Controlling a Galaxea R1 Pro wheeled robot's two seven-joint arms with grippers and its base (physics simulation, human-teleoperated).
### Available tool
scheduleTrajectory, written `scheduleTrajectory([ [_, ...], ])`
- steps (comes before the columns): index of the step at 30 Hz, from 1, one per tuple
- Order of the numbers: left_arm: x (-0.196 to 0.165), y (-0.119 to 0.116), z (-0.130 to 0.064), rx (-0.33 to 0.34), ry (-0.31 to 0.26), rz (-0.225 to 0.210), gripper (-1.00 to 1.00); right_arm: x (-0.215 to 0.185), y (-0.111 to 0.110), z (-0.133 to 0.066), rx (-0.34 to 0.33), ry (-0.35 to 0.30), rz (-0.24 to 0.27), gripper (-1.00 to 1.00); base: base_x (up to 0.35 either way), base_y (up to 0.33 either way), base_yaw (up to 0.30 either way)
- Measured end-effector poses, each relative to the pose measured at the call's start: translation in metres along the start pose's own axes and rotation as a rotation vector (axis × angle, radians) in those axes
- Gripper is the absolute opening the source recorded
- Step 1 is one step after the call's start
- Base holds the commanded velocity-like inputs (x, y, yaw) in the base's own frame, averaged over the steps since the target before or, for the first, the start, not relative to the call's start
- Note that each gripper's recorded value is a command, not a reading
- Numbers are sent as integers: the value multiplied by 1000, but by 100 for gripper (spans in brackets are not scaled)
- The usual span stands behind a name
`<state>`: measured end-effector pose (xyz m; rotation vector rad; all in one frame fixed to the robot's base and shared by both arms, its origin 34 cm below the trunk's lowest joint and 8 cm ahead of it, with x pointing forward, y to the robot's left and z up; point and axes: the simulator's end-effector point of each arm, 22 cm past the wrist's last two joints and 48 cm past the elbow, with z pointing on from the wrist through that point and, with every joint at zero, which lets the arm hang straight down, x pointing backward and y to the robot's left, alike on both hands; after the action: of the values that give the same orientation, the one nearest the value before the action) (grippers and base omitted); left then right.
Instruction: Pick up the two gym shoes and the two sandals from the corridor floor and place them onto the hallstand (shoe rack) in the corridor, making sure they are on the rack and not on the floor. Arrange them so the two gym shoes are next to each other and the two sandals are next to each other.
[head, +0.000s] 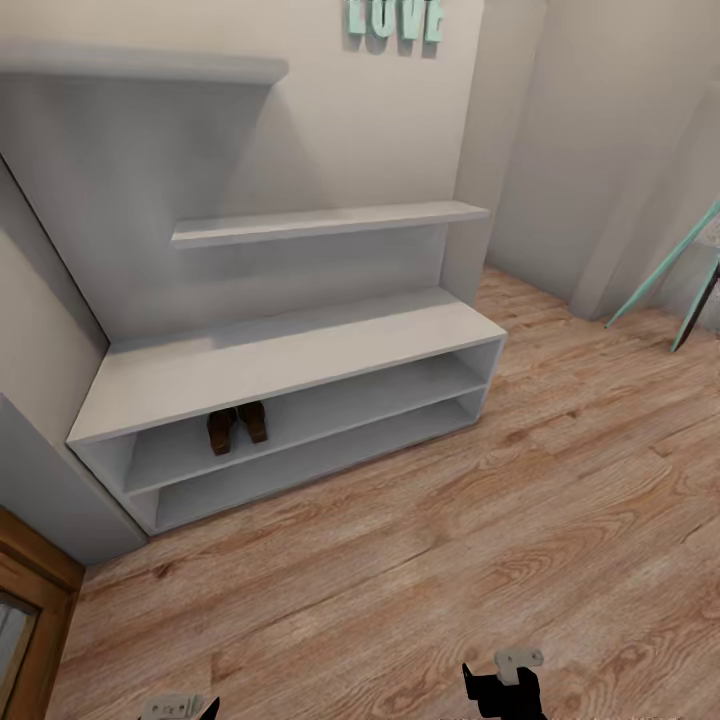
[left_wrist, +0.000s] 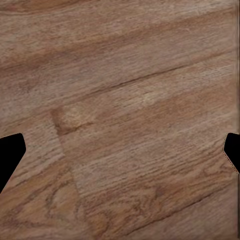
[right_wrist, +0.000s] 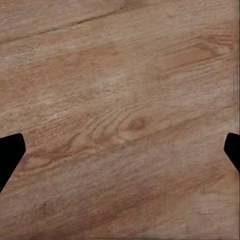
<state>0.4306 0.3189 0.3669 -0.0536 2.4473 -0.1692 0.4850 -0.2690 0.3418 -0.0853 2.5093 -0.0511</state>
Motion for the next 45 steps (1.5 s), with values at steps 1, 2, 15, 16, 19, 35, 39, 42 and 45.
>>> scheduleTrajectory([
  [1,-2,0,-1,0,0,0,100,-1,0,-1,0,0,0,100,0,0,-259],
  [2,-3,0,-3,-1,0,0,100,-3,-1,-3,1,0,1,100,0,0,-267],
  [15,-23,-3,-20,-1,1,1,100,-21,-5,-22,5,0,5,100,0,0,-292],
  [16,-24,-4,-22,-1,0,1,100,-23,-5,-23,6,0,7,100,0,0,-299],
  [19,-29,-4,-26,0,0,3,100,-27,-7,-27,13,0,21,100,0,0,-300],
  [35,-37,-1,-34,-23,0,-2,100,-33,-36,-37,81,4,115,100,0,0,-300],
  [39,-38,13,-34,-84,-2,-4,100,-32,-36,-37,82,4,116,100,0,0,-300],
  [42,-38,14,-34,-95,-1,0,100,-32,-36,-37,82,4,116,100,0,0,-300],
  [45,-37,13,-34,-98,1,4,100,-32,-36,-37,82,4,115,100,0,0,-300],
])
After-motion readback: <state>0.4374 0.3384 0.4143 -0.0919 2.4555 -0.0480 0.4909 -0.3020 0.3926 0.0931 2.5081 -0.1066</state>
